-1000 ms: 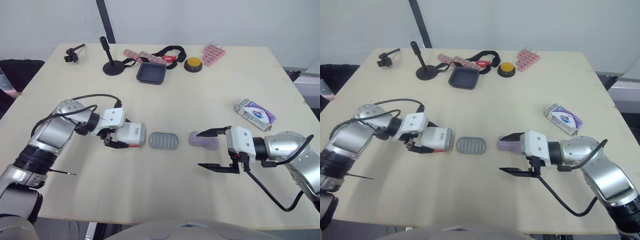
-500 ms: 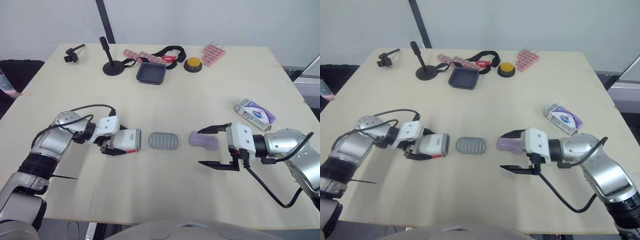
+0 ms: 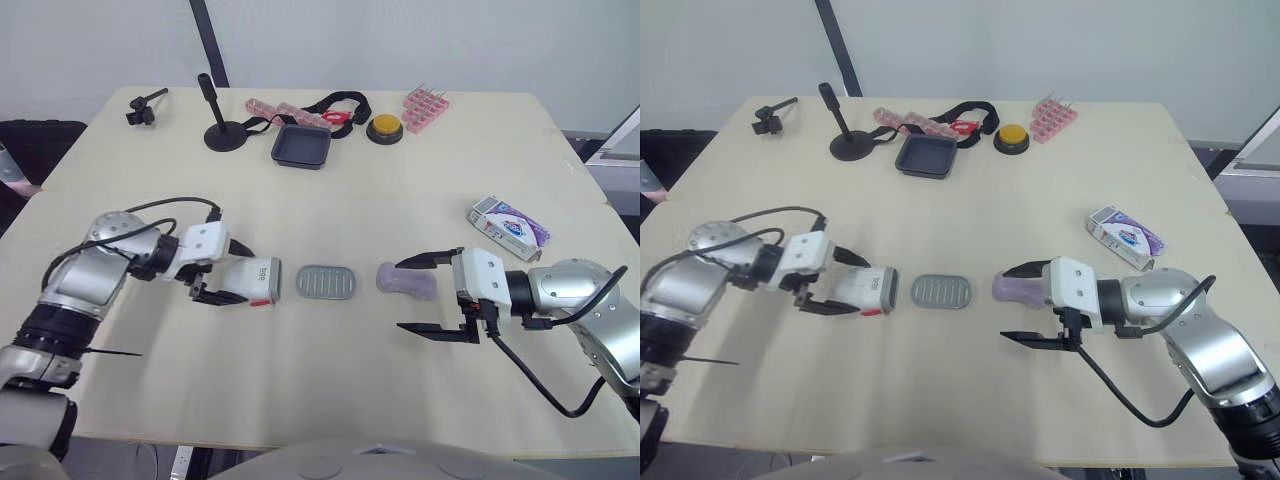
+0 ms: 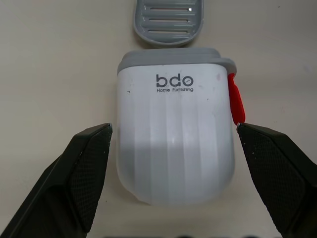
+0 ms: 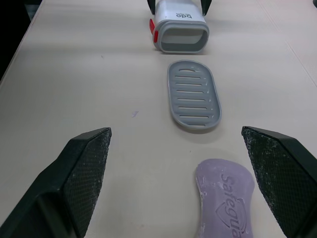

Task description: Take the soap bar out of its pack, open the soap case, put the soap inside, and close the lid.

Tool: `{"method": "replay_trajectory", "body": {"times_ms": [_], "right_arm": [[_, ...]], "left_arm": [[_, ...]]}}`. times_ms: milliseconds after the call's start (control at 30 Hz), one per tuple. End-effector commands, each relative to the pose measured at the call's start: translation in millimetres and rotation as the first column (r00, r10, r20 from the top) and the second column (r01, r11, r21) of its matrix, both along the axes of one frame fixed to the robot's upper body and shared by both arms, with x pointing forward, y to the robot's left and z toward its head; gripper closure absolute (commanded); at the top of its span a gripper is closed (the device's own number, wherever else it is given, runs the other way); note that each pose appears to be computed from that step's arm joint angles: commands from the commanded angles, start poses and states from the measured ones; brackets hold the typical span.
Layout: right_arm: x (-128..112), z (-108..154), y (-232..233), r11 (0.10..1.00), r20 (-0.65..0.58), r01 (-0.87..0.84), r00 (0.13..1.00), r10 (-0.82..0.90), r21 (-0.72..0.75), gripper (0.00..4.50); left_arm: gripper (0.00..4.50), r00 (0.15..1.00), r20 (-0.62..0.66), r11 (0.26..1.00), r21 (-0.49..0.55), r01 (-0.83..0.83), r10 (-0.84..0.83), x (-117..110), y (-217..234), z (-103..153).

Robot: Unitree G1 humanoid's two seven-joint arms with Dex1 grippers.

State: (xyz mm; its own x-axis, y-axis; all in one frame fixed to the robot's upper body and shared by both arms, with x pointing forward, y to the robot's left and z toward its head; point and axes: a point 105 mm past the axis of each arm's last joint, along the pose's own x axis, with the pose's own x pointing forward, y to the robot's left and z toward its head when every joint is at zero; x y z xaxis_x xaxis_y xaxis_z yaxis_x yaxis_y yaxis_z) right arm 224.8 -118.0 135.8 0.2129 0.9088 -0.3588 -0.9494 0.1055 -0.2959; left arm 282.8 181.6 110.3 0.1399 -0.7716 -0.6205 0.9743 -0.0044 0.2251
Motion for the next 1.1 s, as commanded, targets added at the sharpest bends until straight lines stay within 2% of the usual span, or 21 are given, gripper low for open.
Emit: {"method": "replay_trajectory", "body": {"times_ms": [33, 67, 167, 200, 233, 300, 433, 733, 867, 1000, 1100], "right_arm": [[1, 8, 1, 1.000, 0.045, -0.018, 0.999, 0.018, 0.000, 0.00], [2, 8, 0, 1.000, 0.048, -0.016, 0.999, 0.016, -0.004, 0.00], [9, 10, -4, 1.000, 0.074, 0.014, 0.997, -0.013, -0.010, 0.00], [14, 13, -4, 0.999, 0.091, 0.035, 0.995, -0.035, 0.003, 0.00], [19, 16, -5, 0.998, 0.102, 0.063, 0.993, -0.064, 0.013, 0.00], [24, 20, -5, 0.995, 0.108, 0.094, 0.990, -0.095, 0.021, 0.00], [16, 22, -4, 0.997, 0.068, 0.070, 0.995, -0.069, -0.020, 0.00], [21, 37, 9, 0.992, 0.019, 0.083, 0.997, -0.081, -0.100, 0.00], [28, 19, 10, 0.972, 0.057, 0.121, 0.992, -0.111, -0.201, 0.00], [34, -2, 3, 0.933, 0.020, 0.171, 0.985, -0.174, -0.316, 0.00], [41, -8, 3, 0.918, 0.027, 0.201, 0.979, -0.204, -0.343, 0.00]], "left_arm": [[0.21, 0.998, 0.058, 1.000, 0.008, -0.020, 0.019, 0, 7, 20], [0.21, 0.997, 0.073, 1.000, 0.002, -0.027, 0.027, 1, 7, 24], [0.21, 0.993, 0.100, 0.991, -0.120, -0.053, 0.065, 2, -4, 46], [0.21, 0.987, 0.144, 0.969, -0.246, -0.036, 0.073, 4, -17, 59], [0.21, 0.980, 0.171, 0.945, -0.325, -0.039, 0.099, 5, -25, 66], [0.21, 0.973, 0.185, 0.908, -0.416, -0.047, 0.135, 4, -34, 71], [0.21, 0.992, 0.107, 0.927, -0.374, -0.020, 0.064, -18, -34, 47], [0.21, 0.999, 0.039, 0.927, -0.376, -0.011, 0.028, -27, -27, 37], [0.21, 0.998, 0.060, 0.919, -0.395, 0.013, 0.012, -28, -31, 41], [0.21, 0.998, 0.067, 0.917, -0.398, 0.011, 0.017, -27, -33, 40], [0.21, 0.997, 0.070, 0.915, -0.403, 0.002, 0.029, -26, -33, 40]]}}
